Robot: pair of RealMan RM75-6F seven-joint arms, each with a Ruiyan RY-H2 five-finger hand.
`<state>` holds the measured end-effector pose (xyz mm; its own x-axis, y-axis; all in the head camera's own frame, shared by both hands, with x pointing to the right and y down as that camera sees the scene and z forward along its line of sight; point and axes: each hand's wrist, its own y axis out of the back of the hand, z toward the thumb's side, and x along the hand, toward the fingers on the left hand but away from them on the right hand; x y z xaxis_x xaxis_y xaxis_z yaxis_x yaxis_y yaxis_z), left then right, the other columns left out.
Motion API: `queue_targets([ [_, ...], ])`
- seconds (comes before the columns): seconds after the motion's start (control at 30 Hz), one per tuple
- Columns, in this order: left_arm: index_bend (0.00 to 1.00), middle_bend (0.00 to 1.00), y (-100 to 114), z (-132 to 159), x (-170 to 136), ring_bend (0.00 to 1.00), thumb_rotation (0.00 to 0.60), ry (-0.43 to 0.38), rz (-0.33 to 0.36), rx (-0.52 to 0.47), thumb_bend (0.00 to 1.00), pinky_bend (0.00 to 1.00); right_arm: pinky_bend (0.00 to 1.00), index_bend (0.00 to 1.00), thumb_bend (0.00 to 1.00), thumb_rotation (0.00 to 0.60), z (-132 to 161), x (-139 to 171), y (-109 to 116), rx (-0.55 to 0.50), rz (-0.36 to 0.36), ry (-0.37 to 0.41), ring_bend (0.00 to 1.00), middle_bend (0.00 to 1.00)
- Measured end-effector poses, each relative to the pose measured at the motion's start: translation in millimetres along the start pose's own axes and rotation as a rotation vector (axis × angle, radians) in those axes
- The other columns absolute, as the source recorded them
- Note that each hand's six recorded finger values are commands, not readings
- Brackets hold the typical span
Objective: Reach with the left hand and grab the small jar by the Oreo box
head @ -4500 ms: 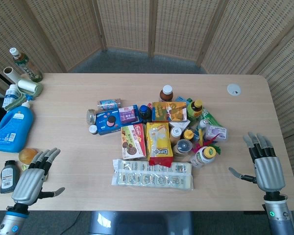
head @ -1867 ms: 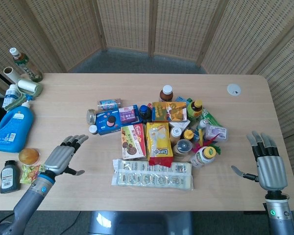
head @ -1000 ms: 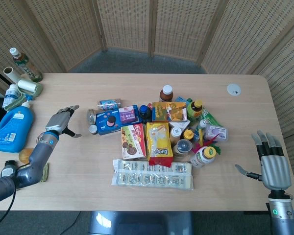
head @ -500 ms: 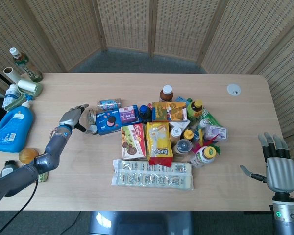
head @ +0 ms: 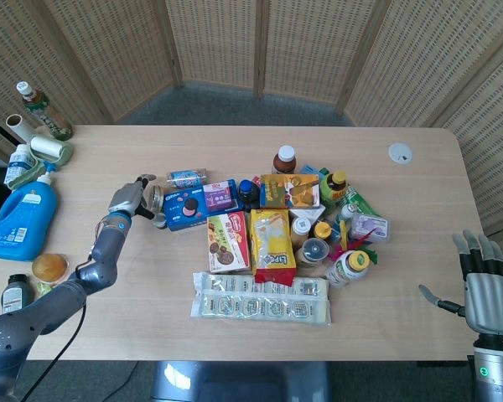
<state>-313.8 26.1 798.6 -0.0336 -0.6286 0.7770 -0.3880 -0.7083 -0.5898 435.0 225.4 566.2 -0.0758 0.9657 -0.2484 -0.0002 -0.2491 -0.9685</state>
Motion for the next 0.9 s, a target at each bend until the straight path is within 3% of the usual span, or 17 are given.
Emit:
queue_targets([
  [0.1,0.37,0.37,0.6,0.6,1.1,0.78,0.600,0.010,0.024,-0.039,0.19,0.41,0.00,0.00,0.15,0.341,-0.1,0.5,0.8,0.000,-0.001,-0.001,0.00,0.00],
  [0.27,0.40,0.39,3.4,-6.7,0.8,0.79,0.600,0.022,0.047,-0.065,0.18,0.43,0.00,0.00,0.15,0.343,0.5,0.3,0.5,-0.003,0.001,-0.001,0.00,0.00],
  [0.57,0.48,0.51,10.0,-27.7,-1.8,0.89,0.600,0.056,0.057,-0.132,0.18,0.58,0.00,0.00,0.15,0.339,3.7,-2.0,-1.1,-0.010,0.003,0.006,0.00,0.00],
  [0.9,0.47,0.51,29.8,-27.4,-12.3,0.88,0.600,0.006,0.089,-0.185,0.16,0.57,0.00,0.00,0.15,0.342,6.4,-3.0,-1.2,-0.017,0.001,0.012,0.00,0.00],
])
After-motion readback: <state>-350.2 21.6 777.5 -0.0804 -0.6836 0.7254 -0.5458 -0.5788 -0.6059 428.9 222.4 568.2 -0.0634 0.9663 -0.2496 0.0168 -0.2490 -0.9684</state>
